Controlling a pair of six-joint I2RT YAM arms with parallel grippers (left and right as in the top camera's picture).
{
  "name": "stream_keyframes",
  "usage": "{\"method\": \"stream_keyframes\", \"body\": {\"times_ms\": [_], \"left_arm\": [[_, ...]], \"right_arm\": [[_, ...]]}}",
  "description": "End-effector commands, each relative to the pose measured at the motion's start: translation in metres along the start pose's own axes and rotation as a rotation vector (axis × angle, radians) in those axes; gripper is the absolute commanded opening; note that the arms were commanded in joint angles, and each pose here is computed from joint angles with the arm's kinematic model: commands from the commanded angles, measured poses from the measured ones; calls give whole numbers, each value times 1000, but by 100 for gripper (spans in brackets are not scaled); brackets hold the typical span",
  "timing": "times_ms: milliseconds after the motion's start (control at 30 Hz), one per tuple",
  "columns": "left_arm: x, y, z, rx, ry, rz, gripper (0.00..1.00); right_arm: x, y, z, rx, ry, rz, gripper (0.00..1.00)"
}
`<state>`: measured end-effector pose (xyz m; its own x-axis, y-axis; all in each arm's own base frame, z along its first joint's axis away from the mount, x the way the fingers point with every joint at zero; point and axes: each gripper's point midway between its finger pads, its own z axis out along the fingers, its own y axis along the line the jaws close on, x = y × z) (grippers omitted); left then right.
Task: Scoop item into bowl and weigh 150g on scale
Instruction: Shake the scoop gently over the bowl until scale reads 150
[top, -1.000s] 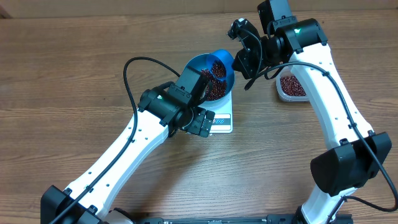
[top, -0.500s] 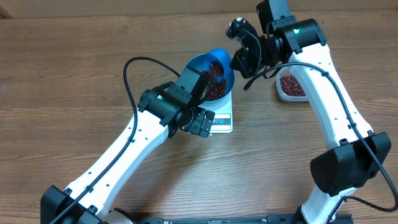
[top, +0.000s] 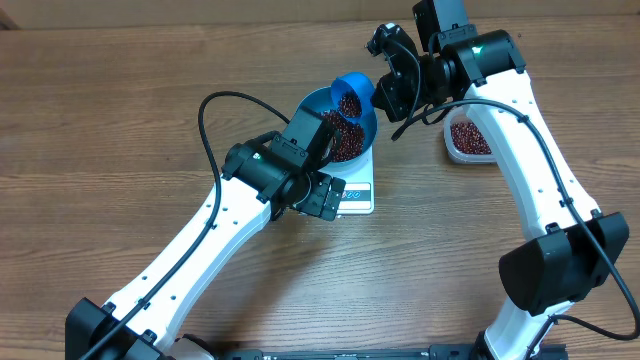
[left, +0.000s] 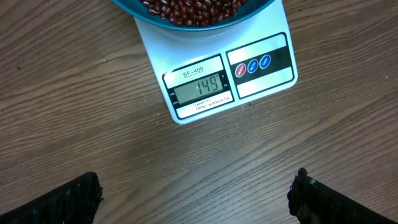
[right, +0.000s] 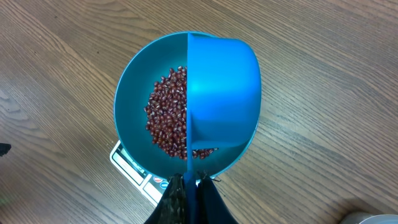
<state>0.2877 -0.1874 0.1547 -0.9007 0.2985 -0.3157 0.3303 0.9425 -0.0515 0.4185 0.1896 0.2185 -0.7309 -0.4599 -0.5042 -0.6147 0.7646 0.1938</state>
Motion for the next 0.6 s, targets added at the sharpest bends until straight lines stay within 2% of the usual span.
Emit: {"method": "stream_keyframes", "body": {"times_ms": [0,567], "left_arm": [[-3,0,-9,14,-28,-7,100],[-4,0,-9,14,-29,-8,99]], "right_arm": [[-14,7,-25,15,-67,-19,4],[-12,8,-25,13,-59,-16,4]]}}
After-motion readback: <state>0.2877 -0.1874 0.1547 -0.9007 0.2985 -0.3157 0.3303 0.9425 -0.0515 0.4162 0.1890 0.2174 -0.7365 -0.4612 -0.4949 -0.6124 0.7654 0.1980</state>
